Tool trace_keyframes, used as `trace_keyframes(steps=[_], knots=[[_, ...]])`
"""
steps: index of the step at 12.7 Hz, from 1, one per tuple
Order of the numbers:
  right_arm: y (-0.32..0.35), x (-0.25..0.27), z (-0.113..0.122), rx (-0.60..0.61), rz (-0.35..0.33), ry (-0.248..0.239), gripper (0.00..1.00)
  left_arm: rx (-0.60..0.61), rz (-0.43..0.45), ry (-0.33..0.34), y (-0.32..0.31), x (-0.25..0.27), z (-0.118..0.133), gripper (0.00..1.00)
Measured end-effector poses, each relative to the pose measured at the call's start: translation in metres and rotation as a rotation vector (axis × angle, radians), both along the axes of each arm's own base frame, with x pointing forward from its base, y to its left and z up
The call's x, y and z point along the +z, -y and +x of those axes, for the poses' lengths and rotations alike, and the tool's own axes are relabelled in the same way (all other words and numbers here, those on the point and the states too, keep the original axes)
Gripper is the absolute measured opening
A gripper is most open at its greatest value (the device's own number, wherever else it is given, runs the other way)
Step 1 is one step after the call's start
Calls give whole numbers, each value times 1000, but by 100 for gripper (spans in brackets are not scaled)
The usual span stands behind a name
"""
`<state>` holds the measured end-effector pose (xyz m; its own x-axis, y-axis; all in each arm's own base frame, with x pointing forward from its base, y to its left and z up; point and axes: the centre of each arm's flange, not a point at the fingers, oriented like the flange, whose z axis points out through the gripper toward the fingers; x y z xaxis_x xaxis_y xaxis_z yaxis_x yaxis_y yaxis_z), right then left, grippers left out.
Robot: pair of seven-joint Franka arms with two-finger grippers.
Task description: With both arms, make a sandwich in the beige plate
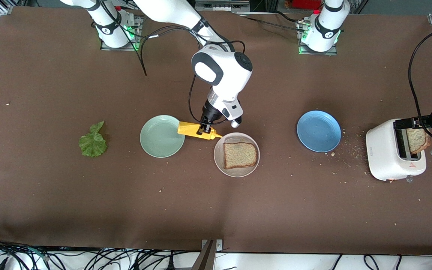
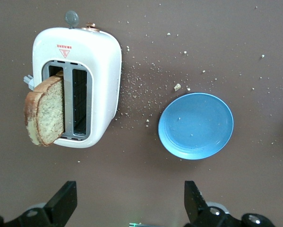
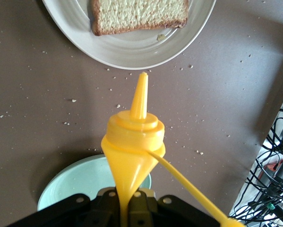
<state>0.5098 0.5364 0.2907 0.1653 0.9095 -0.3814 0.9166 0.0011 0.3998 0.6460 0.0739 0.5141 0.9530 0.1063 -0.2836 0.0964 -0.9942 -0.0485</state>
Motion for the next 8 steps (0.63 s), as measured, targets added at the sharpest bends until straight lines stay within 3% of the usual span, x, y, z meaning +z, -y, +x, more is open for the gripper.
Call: trace_keyframes(steps=[3,6,8], knots=[[12,14,18,-55,46,-4,4,0,0,-2,0,0,0,100],[43,44,47,-165,198,-100,4,-1,-1,-3,1,0,0,100],[66,64,66,-251,343,-188,4,-1,-1,-4,1,0,0,100]])
